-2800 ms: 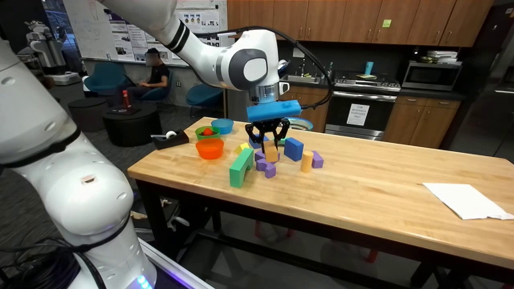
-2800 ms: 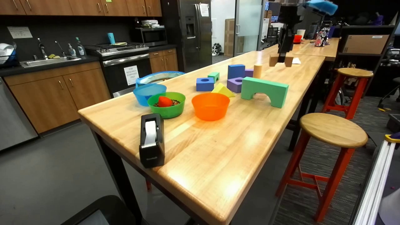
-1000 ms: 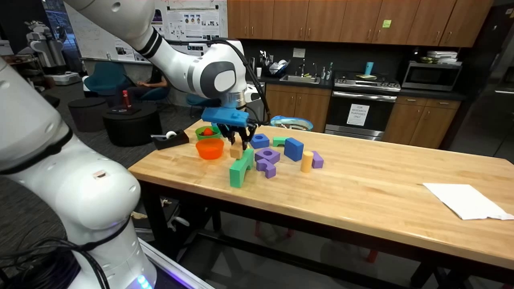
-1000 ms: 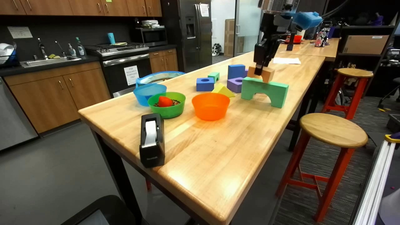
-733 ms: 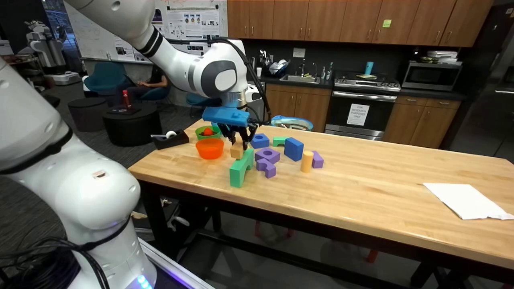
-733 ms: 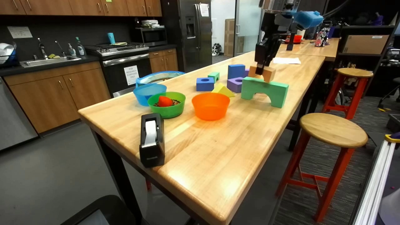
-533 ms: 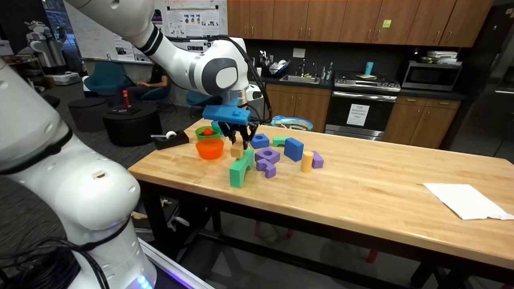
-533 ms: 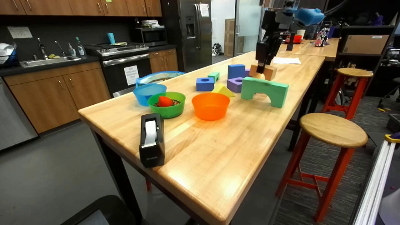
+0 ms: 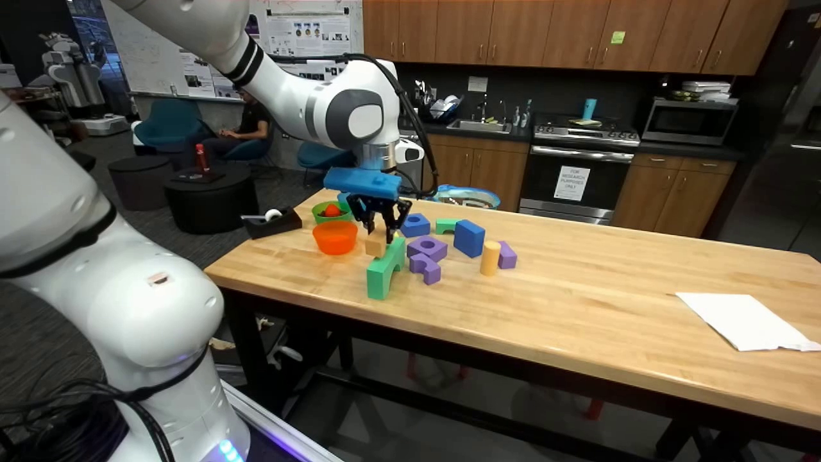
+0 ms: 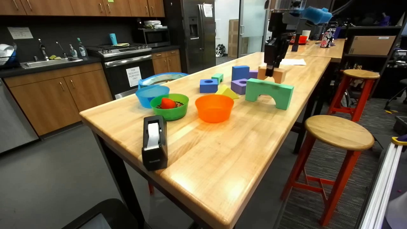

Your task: Stack the orange arch and yellow triangle on top of the bigger green arch

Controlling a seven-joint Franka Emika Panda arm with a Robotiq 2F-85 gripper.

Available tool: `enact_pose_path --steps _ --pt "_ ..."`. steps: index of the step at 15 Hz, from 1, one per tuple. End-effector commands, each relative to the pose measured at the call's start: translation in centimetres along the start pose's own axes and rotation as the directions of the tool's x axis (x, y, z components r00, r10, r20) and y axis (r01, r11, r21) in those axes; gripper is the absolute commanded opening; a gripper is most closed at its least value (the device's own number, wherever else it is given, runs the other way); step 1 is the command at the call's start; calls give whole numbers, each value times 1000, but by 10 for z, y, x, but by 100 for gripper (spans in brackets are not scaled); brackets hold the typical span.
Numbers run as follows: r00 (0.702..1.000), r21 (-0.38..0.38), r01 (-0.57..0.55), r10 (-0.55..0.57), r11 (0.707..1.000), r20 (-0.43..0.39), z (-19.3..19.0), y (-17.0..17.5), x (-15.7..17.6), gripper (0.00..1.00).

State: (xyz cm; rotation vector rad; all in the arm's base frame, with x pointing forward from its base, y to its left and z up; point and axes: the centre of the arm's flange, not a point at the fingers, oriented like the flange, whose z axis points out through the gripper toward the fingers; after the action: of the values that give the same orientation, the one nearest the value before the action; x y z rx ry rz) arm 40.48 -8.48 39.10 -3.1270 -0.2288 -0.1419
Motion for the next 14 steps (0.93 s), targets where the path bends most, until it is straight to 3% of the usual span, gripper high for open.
enact_pose_path --steps 1,14 --pt "1000 -4 19 -19 1000 22 1 14 -1 16" --pt "999 -11 37 -37 999 25 1 20 -5 16"
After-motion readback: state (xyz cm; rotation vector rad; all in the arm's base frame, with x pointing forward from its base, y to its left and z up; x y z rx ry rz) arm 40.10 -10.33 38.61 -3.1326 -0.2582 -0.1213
